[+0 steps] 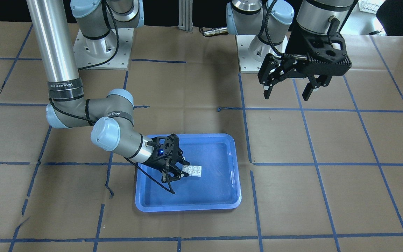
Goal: Assemble white blocks and place on blue tray
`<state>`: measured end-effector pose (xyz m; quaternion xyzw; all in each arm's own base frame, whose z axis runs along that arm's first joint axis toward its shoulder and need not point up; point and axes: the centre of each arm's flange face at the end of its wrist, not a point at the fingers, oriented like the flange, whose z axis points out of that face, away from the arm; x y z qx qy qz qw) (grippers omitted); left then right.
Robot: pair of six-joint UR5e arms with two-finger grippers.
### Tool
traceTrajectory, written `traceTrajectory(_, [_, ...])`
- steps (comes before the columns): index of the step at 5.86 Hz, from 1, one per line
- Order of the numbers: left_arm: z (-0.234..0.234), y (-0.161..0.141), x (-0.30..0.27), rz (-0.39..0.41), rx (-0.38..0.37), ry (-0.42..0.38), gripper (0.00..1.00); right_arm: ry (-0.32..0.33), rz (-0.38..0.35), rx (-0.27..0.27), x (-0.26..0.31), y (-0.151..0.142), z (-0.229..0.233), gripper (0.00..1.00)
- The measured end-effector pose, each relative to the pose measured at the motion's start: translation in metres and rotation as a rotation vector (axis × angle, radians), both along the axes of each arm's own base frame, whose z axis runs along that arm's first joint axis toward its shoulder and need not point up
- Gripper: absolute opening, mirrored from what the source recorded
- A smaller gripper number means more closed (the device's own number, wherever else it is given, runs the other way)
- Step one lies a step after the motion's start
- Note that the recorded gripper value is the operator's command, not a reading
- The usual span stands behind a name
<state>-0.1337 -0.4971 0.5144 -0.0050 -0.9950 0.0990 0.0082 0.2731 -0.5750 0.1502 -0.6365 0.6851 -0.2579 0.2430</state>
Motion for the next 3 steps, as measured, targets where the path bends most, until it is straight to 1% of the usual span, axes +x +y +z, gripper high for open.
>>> traceTrajectory(1, [0.0003,0.0003,0.0001,0.0,0.0,0.0,0.99,0.0,-0.001,0.0,0.0,-0.0002,0.0004,0.62])
traceTrajectory(2, [0.0005,0.0004,0.0,0.0,-0.001,0.002,0.99,-0.001,-0.002,0.0,0.0001,-0.0005,0.0007,0.99])
traceTrajectory(3, [0.0005,0.0003,0.0001,0.0,-0.001,0.004,0.99,-0.001,-0.014,0.005,0.0,-0.002,0.0032,1.0])
